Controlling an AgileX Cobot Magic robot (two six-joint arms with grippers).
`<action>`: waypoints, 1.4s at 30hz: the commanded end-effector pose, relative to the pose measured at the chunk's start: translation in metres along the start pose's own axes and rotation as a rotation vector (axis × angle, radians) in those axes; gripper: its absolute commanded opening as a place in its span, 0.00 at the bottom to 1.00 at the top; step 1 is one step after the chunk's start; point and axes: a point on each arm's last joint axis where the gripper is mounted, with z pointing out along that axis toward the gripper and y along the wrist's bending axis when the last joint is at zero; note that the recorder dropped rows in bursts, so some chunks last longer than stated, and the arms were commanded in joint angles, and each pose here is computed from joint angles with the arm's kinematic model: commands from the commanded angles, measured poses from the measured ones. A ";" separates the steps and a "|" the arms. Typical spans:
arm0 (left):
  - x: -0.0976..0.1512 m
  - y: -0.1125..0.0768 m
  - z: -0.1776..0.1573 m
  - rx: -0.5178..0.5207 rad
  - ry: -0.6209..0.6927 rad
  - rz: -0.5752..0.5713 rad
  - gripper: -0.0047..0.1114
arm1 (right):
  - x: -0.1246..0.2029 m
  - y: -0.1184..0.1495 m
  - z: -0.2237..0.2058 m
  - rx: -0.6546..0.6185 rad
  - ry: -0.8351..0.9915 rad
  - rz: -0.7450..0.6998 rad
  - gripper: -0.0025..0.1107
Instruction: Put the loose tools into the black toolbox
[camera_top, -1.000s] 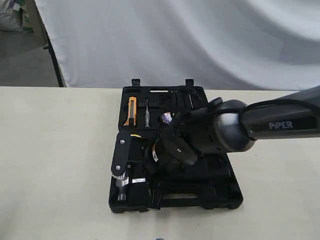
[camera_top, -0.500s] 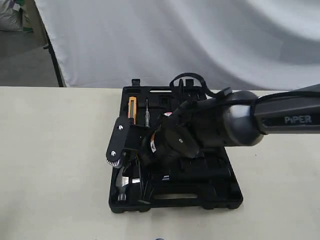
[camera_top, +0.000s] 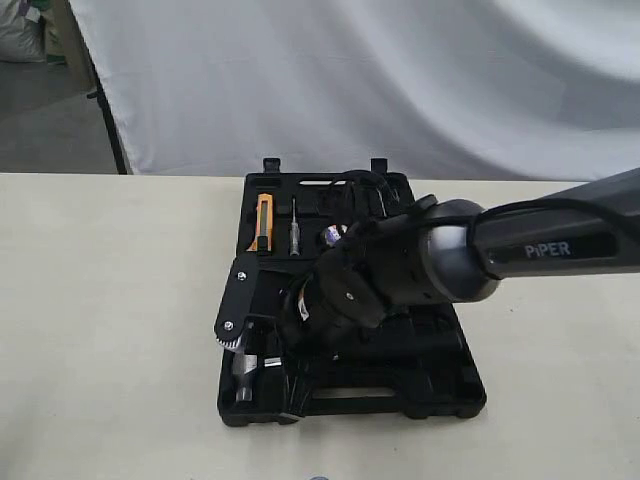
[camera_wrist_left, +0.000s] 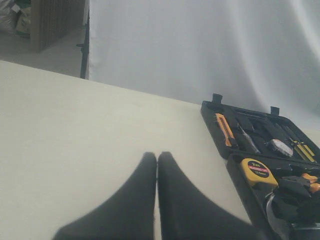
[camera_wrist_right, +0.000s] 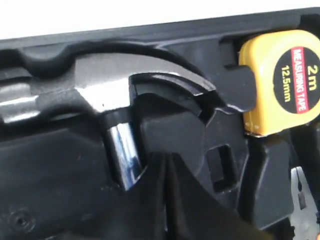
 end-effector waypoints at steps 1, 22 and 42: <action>-0.002 0.001 0.000 -0.021 -0.020 0.000 0.05 | -0.001 -0.008 -0.026 0.011 0.023 0.045 0.02; -0.002 0.001 0.000 -0.021 -0.020 0.000 0.05 | 0.031 0.016 0.007 -0.134 0.311 0.087 0.02; -0.002 0.001 0.000 -0.021 -0.020 0.000 0.05 | -0.022 -0.041 -0.110 0.135 -0.065 0.279 0.02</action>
